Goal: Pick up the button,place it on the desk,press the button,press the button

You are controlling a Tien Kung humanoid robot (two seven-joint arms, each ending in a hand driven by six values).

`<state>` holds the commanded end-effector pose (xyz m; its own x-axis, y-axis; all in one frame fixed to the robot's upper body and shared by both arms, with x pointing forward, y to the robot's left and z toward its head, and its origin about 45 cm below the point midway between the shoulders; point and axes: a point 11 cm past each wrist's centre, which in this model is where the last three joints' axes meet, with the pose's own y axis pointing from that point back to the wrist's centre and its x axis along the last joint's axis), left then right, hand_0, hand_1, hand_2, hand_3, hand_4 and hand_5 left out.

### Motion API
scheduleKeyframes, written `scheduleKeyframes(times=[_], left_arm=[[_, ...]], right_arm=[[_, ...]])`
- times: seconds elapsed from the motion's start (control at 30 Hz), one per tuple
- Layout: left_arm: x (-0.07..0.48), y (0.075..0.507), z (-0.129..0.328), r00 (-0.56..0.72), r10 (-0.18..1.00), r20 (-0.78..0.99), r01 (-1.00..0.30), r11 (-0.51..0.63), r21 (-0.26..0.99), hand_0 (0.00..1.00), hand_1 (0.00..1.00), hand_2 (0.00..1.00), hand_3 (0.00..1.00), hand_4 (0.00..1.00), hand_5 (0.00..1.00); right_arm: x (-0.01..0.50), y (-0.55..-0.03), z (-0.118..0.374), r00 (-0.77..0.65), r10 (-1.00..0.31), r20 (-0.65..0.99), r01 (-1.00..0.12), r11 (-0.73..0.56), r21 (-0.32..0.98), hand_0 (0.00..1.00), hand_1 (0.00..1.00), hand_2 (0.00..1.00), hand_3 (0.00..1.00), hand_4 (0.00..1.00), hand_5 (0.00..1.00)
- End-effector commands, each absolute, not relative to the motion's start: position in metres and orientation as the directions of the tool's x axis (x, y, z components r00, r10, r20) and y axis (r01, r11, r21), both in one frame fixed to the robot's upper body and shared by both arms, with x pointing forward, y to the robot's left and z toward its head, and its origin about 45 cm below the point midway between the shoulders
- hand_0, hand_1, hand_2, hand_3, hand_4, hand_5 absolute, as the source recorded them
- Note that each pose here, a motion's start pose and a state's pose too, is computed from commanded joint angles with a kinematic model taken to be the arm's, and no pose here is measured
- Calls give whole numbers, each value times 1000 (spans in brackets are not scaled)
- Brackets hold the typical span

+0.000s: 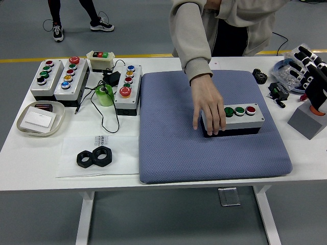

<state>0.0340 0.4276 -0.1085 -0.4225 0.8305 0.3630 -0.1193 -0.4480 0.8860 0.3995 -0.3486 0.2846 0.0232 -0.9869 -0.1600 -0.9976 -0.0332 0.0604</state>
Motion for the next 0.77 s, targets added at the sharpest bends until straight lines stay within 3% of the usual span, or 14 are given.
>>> scheduleKeyframes(times=[0.77], left_arm=[[36,429,-108,-418,832,366,-123,-451,884,707,829,888,830,642,998]], right_arm=[[400,-348,284,19,-987,-158,-997,-30,66,967,885,927,904,627,486]])
